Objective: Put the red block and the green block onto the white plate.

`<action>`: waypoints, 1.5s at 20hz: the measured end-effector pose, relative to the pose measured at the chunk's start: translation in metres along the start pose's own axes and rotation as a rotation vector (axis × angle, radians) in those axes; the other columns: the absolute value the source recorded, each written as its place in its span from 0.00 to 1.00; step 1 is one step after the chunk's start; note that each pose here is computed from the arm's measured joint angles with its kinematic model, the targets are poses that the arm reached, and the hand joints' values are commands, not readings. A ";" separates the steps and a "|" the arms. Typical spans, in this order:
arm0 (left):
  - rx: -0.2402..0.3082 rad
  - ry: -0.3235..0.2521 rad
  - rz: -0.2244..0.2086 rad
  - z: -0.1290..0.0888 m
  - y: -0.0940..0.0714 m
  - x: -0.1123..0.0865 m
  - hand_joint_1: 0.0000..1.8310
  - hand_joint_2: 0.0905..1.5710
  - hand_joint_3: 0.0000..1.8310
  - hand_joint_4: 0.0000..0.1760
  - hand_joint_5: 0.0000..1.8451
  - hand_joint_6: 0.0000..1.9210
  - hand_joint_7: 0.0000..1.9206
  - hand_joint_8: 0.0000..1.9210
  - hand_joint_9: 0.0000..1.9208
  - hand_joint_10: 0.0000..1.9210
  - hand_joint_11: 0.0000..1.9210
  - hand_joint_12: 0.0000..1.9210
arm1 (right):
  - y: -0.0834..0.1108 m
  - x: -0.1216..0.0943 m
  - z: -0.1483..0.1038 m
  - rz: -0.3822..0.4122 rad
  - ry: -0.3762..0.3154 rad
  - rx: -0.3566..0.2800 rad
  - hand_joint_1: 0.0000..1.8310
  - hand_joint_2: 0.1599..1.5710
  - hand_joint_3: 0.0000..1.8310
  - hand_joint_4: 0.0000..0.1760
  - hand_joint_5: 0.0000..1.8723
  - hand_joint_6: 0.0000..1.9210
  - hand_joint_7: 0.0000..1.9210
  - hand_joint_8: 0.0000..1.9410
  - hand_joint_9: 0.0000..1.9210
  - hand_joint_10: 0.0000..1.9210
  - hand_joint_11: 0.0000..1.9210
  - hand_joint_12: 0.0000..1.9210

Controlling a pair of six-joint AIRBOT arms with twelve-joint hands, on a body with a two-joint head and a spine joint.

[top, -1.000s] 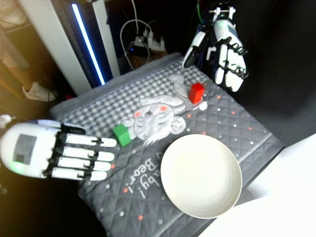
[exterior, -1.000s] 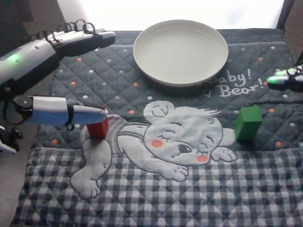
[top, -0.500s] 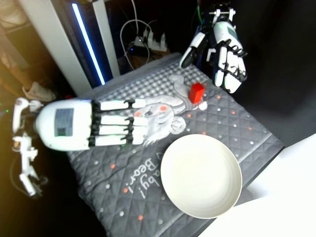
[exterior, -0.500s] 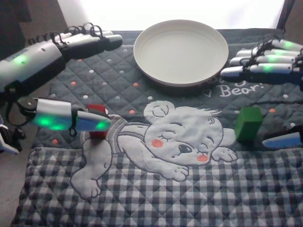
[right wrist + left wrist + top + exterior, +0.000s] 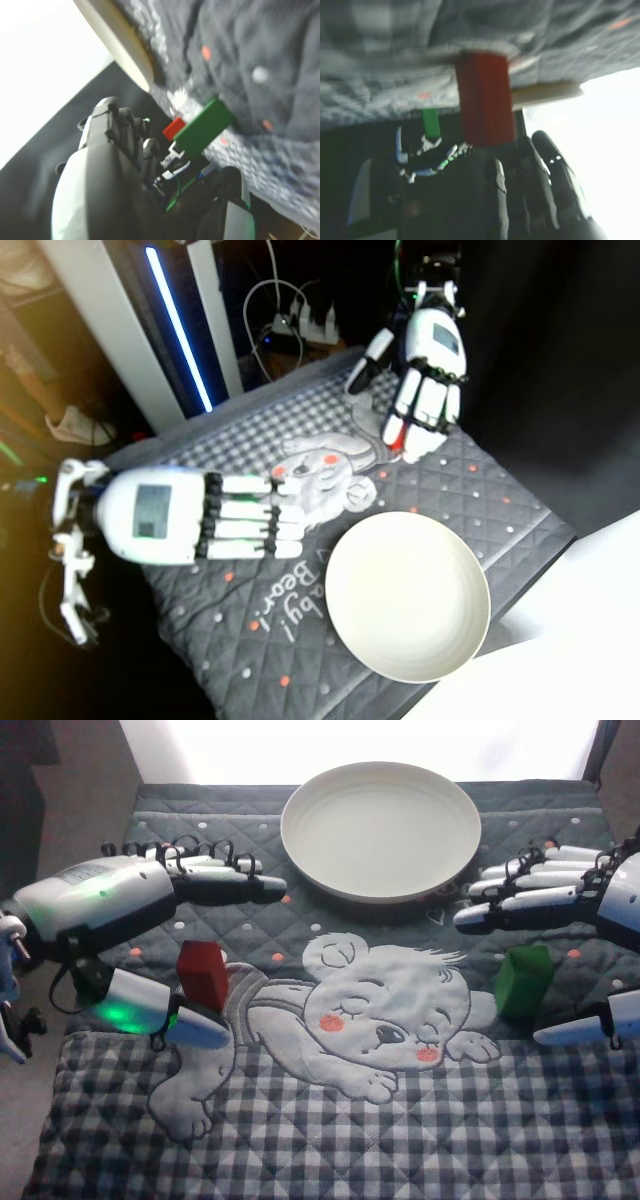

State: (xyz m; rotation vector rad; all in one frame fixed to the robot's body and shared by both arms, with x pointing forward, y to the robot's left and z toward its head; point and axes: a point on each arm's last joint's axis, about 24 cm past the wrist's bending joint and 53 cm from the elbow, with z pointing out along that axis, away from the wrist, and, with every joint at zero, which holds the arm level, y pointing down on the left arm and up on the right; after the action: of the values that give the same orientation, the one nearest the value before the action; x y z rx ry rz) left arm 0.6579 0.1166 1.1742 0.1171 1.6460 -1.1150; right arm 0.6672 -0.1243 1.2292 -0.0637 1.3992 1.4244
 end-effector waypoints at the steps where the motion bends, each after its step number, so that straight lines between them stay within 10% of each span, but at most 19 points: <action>1: -0.008 0.023 0.014 0.000 0.002 0.005 0.55 0.48 0.00 0.33 0.20 0.00 0.14 0.01 0.14 0.00 0.00 0.39 | -0.002 0.001 0.001 0.006 -0.001 0.007 0.55 0.54 0.00 0.30 0.31 0.00 0.28 0.00 0.27 0.00 0.17 0.28; 7: -0.046 0.073 0.053 0.003 0.011 0.014 0.54 0.52 0.00 0.00 0.24 0.00 0.26 0.00 0.25 0.01 0.03 0.51 | -0.004 0.005 0.003 0.011 0.003 0.011 0.58 0.54 0.00 0.18 0.37 0.00 0.35 0.00 0.32 0.00 0.15 0.41; 10: -0.052 0.084 0.079 0.004 0.013 0.016 0.51 0.57 0.00 0.00 0.28 0.00 0.31 0.00 0.29 0.01 0.02 0.56 | -0.004 0.008 0.005 0.022 0.003 0.010 0.58 0.54 0.00 0.31 0.39 0.00 0.37 0.00 0.33 0.00 0.10 0.47; 15: -0.051 0.078 0.089 0.006 0.011 0.013 0.57 0.62 0.00 0.00 0.43 0.00 0.47 0.01 0.44 0.03 0.15 0.60 | -0.005 0.009 0.007 0.034 -0.006 0.010 0.61 0.55 0.00 0.01 0.44 0.00 0.43 0.01 0.39 0.01 0.10 0.55; 18: -0.050 0.075 0.086 0.008 0.010 0.015 0.62 0.63 0.00 0.00 0.49 0.00 0.53 0.01 0.50 0.04 0.19 0.67 | -0.007 0.006 0.006 0.034 -0.014 0.014 0.62 0.60 0.00 0.00 0.47 0.00 0.46 0.01 0.41 0.01 0.09 0.57; 19: -0.049 0.073 0.087 0.008 0.010 0.015 0.68 0.67 0.00 0.00 0.55 0.28 0.55 0.44 0.53 0.09 0.26 0.71 | -0.007 0.006 0.006 0.033 -0.013 0.014 0.62 0.62 0.00 0.03 0.47 0.00 0.47 0.01 0.42 0.01 0.08 0.59; 20: -0.049 0.070 0.088 0.008 0.010 0.014 0.68 0.69 0.00 0.00 0.52 0.41 0.52 0.57 0.54 0.13 0.28 0.71 | -0.007 0.007 0.006 0.032 -0.011 0.013 0.61 0.63 0.00 0.00 0.48 0.00 0.48 0.01 0.43 0.01 0.08 0.60; 21: -0.051 0.068 0.092 0.008 0.010 0.013 0.68 0.70 0.00 0.00 0.51 0.46 0.52 0.58 0.56 0.15 0.33 0.67 | -0.007 0.007 0.006 0.032 -0.011 0.014 0.66 0.66 0.00 0.01 0.54 0.33 0.51 0.44 0.46 0.01 0.11 0.62; 22: -0.054 0.067 0.090 0.009 0.011 0.014 0.74 0.69 0.00 0.00 0.54 0.39 0.52 0.55 0.50 0.54 0.37 0.66 | -0.007 0.007 0.006 0.032 -0.011 0.014 0.66 0.69 0.00 0.00 0.51 0.45 0.49 0.58 0.48 0.01 0.13 0.62; 24: -0.058 0.063 0.097 0.009 0.012 0.013 0.69 0.70 0.00 0.00 0.57 0.34 0.48 0.67 0.46 0.50 0.37 0.71 | -0.007 0.007 0.006 0.030 -0.010 0.013 0.66 0.69 0.00 0.11 0.52 0.49 0.49 0.58 0.50 0.01 0.15 0.60; 25: -0.061 0.059 0.095 0.009 0.012 0.012 0.69 0.70 0.00 0.00 0.58 0.33 0.47 0.70 0.46 0.50 0.37 0.69 | -0.007 0.007 0.006 0.030 -0.010 0.014 0.73 0.67 0.00 0.00 0.53 0.44 0.55 0.44 0.49 0.51 0.25 0.56; 26: -0.063 0.056 0.092 0.009 0.013 0.011 0.69 0.70 0.00 0.00 0.58 0.32 0.46 0.72 0.46 0.52 0.37 0.71 | -0.007 0.007 0.006 0.030 -0.011 0.014 0.75 0.66 0.00 0.00 0.53 0.44 0.58 0.37 0.49 0.61 0.26 0.56; 27: -0.062 0.051 0.087 0.010 0.012 0.011 0.69 0.69 0.00 0.00 0.61 0.25 0.47 0.70 0.47 0.52 0.38 0.73 | -0.008 0.006 0.006 0.028 -0.011 0.015 0.76 0.64 0.00 0.00 0.57 0.38 0.65 0.24 0.51 0.61 0.30 0.66; 30: -0.058 0.045 0.089 0.010 0.011 0.010 0.69 0.71 0.00 0.00 0.60 0.25 0.45 0.74 0.43 0.62 0.34 0.84 | -0.007 0.006 0.006 0.029 -0.013 0.013 0.76 0.64 0.00 0.00 0.57 0.39 0.65 0.26 0.48 0.60 0.27 0.63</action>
State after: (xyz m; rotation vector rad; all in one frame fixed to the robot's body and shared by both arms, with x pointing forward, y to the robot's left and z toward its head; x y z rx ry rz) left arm 0.6675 0.1112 1.1599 0.1771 1.6949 -1.0031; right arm 0.6733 -0.1182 1.2224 -0.0259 1.4036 1.4372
